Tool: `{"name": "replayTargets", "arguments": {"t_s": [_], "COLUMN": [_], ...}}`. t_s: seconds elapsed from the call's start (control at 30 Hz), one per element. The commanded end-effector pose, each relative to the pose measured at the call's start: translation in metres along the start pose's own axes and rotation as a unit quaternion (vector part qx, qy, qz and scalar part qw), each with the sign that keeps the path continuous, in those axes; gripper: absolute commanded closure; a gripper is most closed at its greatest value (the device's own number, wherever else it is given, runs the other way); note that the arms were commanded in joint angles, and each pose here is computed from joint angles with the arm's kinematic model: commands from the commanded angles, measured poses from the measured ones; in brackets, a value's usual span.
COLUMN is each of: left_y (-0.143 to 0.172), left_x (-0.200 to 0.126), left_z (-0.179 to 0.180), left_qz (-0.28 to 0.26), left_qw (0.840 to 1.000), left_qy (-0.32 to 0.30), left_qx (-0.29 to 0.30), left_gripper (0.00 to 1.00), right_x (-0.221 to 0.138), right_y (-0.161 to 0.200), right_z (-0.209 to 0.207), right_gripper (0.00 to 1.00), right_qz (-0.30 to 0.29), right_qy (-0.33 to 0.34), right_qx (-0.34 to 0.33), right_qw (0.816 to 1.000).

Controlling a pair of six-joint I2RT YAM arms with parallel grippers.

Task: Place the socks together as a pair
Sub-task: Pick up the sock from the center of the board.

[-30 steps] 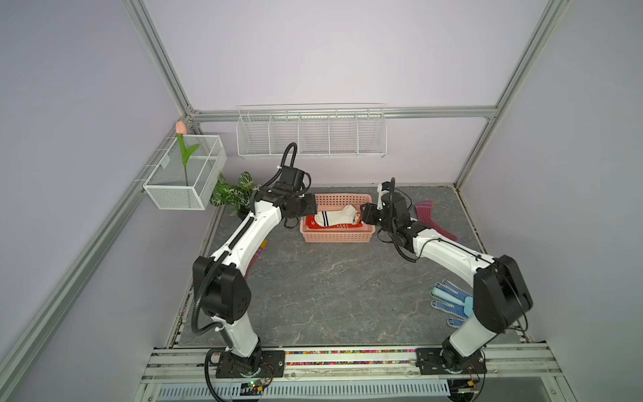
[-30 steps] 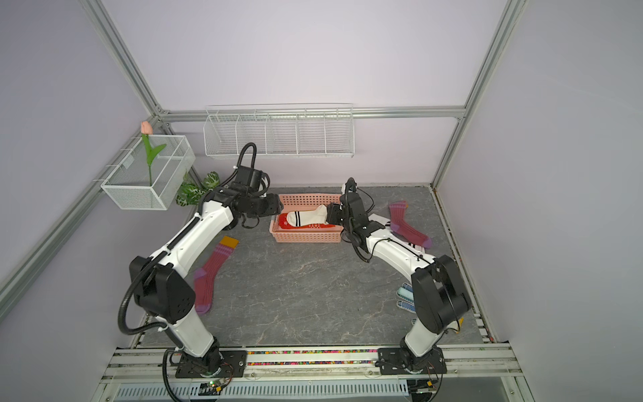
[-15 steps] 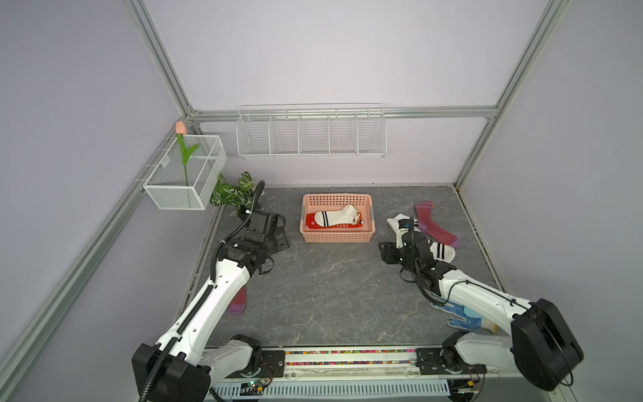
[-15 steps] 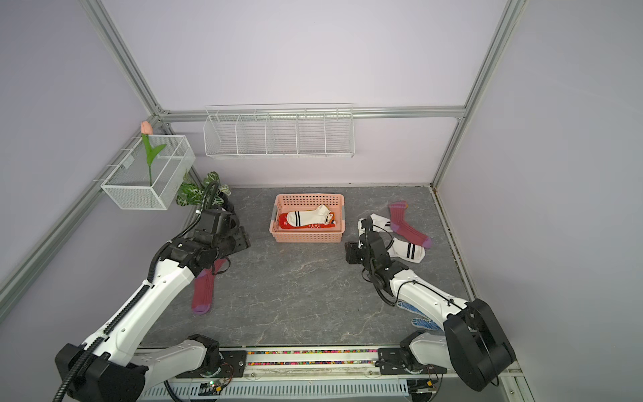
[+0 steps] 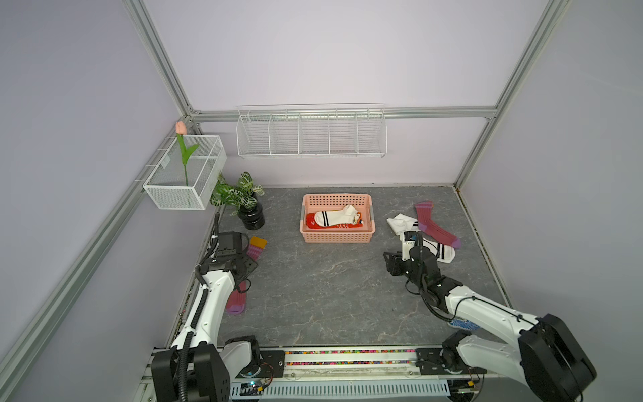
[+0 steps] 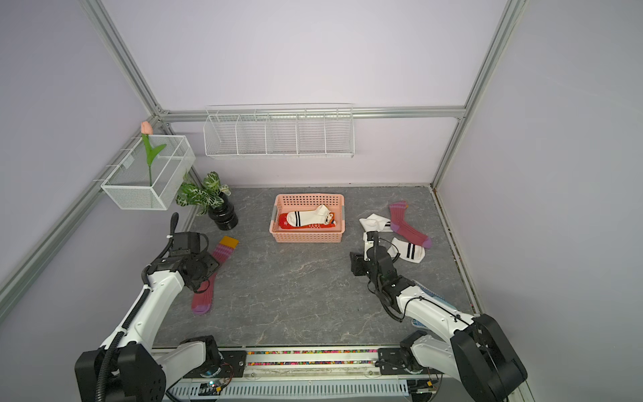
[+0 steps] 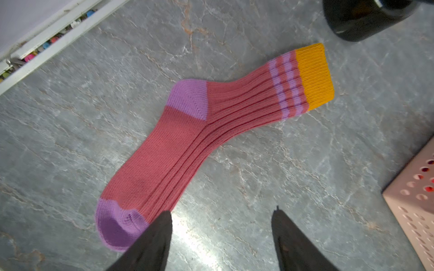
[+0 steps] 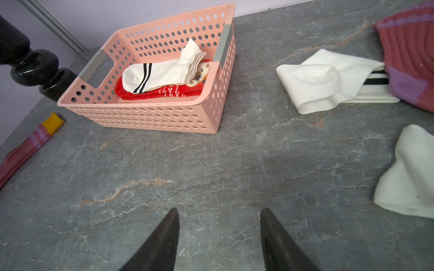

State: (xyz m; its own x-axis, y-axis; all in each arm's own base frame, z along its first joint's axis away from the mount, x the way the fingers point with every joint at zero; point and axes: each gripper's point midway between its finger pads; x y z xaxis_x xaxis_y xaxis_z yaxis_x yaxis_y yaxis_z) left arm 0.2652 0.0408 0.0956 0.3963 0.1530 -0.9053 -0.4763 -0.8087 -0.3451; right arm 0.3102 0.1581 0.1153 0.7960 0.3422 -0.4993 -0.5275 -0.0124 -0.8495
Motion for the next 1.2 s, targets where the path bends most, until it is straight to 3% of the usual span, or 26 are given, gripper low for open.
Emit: {"name": "replayTargets", "arguments": {"t_s": [0.0, 0.3, 0.47, 0.77, 1.17], "left_y": [-0.009, -0.002, -0.018, -0.004, 0.013], "left_x": [0.018, 0.057, 0.055, 0.074, 0.095], "left_z": [-0.001, 0.016, 0.026, 0.026, 0.035], "left_qz": [-0.006, 0.025, -0.009, 0.027, 0.06], "left_qw": [1.0, 0.996, 0.992, 0.991, 0.988], "left_qy": [-0.025, -0.085, -0.126, -0.127, -0.143], "left_qx": [-0.008, -0.029, -0.007, 0.005, 0.003], "left_gripper": [0.3, 0.3, 0.32, 0.4, 0.65], "right_x": [0.001, -0.002, -0.003, 0.0, 0.0], "right_y": [-0.001, -0.003, -0.003, -0.001, -0.002], "right_z": [-0.003, -0.006, -0.005, -0.002, 0.0], "right_gripper": [0.42, 0.42, 0.42, 0.42, 0.41], "right_qz": [-0.013, -0.023, -0.025, -0.017, -0.019], "right_qy": [0.003, 0.01, 0.005, -0.003, -0.007], "right_qx": [-0.014, -0.02, -0.02, -0.02, -0.021], "right_qw": [1.0, 0.999, 0.999, 1.0, 1.0]}}
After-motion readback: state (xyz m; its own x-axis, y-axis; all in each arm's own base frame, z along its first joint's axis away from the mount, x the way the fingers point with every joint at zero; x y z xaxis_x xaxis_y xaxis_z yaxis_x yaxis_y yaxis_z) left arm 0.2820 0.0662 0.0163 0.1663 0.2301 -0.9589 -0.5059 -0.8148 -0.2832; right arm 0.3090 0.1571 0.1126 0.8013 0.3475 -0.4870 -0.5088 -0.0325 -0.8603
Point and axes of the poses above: each gripper's point midway between its finger pads, its own x axis out along the fingers, its own z axis along the line the jaws close on, y = z × x, and after that the axes turned 8 degrees about -x, right-handed
